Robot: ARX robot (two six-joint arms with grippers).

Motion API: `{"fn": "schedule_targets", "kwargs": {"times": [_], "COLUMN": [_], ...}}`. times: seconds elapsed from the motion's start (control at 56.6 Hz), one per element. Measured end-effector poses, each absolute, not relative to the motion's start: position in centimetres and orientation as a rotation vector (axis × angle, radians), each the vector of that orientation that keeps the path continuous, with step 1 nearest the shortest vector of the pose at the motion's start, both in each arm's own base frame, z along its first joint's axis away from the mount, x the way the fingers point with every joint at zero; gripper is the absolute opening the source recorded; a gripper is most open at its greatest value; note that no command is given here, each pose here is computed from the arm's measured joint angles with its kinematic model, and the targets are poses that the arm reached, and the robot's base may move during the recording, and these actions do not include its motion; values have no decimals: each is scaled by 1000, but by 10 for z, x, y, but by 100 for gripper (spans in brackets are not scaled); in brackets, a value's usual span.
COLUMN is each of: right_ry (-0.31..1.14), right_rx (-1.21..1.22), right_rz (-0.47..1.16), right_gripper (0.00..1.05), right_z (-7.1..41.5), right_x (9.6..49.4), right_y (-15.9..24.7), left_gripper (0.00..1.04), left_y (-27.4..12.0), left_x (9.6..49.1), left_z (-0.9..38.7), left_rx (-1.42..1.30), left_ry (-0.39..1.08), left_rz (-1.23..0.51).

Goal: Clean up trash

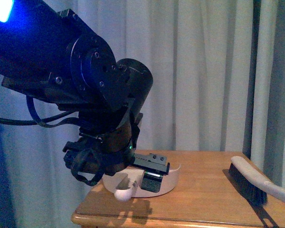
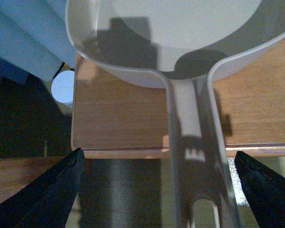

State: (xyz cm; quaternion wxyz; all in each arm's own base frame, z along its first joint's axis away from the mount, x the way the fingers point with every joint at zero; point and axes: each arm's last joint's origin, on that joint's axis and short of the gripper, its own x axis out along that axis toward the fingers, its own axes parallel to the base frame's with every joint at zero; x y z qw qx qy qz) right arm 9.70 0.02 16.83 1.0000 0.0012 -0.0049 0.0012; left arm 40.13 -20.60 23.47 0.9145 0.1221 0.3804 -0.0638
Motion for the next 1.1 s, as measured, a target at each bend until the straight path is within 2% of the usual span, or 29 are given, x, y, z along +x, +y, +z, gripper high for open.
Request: {"fn": "schedule_targets", "kwargs": {"times": [0.971,1.007,1.095], "right_ry": [-10,-10,-10], "right_rx": [2,2,2], "right_rz": [2,2,2], "right_gripper": [97,97,97], "right_z": [168,168,168], "right_x": [97,97,97], "right_y": [0,0,0], "left_gripper": [97,95,81], "left_y": [-215,-215,-216], "left_x": [412,412,412], "left_z": [212,211,209], "left_rx": [205,206,204], "left_ry": [839,842,847], "left_rz": [-156,-156,-161]}}
